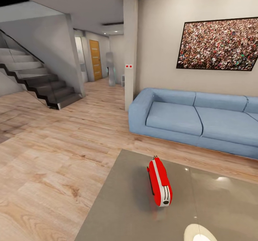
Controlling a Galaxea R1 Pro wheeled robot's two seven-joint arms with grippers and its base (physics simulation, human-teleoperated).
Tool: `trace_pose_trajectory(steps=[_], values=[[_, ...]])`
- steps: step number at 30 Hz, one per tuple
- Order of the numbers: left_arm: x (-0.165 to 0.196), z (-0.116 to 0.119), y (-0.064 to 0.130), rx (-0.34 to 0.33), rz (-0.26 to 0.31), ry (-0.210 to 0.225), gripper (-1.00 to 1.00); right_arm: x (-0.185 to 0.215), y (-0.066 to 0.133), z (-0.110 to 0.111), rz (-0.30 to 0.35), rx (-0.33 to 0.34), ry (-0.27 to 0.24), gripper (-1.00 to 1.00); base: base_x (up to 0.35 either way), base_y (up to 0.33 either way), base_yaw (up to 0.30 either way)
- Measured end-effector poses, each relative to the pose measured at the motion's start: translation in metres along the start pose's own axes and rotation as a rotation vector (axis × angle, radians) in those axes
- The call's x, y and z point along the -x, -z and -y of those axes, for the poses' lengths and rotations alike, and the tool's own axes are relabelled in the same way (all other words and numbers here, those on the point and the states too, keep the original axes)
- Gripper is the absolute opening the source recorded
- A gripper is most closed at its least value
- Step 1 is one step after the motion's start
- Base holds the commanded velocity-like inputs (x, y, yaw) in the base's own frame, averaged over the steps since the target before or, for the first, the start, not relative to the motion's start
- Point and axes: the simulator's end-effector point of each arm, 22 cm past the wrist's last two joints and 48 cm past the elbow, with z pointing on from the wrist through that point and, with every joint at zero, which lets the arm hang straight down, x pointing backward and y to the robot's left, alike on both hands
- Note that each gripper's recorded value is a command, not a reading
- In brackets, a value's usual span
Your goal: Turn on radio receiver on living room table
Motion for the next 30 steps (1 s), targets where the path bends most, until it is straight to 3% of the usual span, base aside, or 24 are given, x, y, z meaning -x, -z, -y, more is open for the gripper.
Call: trace_pose_trajectory(steps=[17, 30], values=[[-0.0001, 0.0010, 0.0000, -0.001, 0.000, 0.000, 1.00, 0.0013, 0.0000, 0.0000, 0.006, 0.000, 0.004, 1.00, 0.000, 0.000, -0.005], [0.0019, 0.0010, 0.0000, -0.001, 0.005, 0.000, 1.00, 0.0034, 0.0000, 0.0001, 0.011, 0.000, -0.003, 1.00, 0.000, 0.000, -0.202]])
